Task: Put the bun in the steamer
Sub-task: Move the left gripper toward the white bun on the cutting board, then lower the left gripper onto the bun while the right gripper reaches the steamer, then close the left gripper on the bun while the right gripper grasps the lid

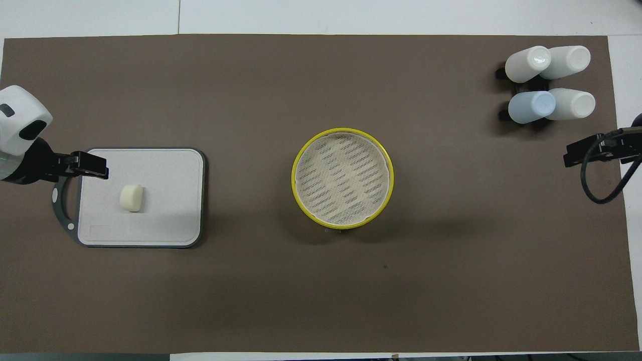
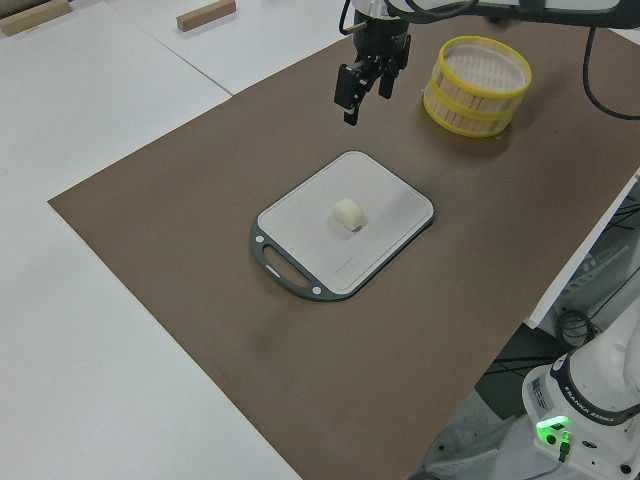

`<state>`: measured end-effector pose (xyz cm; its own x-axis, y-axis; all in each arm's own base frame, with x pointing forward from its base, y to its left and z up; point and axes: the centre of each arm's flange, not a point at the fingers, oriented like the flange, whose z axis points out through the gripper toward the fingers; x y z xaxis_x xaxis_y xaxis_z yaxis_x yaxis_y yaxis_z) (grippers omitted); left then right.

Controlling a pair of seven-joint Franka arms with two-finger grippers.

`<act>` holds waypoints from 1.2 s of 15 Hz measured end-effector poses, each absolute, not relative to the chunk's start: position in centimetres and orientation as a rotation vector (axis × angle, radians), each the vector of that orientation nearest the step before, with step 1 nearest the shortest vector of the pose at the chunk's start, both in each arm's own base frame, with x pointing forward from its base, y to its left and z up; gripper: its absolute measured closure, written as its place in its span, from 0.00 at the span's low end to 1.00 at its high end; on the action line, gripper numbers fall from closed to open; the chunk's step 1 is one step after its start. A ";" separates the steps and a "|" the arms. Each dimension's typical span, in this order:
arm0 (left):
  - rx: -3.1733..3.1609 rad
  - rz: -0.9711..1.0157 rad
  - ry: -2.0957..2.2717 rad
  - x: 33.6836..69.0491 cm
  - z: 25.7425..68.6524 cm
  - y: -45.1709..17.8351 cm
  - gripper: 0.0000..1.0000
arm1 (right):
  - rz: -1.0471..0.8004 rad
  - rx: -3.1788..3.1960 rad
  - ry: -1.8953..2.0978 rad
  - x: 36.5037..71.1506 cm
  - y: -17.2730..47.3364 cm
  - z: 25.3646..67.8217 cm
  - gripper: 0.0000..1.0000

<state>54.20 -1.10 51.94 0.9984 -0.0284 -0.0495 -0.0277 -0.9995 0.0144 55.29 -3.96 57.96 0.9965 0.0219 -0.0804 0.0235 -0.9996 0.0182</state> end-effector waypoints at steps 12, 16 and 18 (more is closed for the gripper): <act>3.129 -0.078 -0.034 51.6 36.8 0.3 0.00 | -0.017 3.139 0.057 56.8 12.3 55.4 0.00; 3.130 -0.070 -0.003 51.7 34.4 1.6 0.00 | -0.001 3.156 -0.050 56.2 19.6 53.5 0.01; 3.130 -0.063 0.004 51.7 33.9 1.9 0.00 | 0.000 3.157 -0.086 55.3 24.3 52.4 0.02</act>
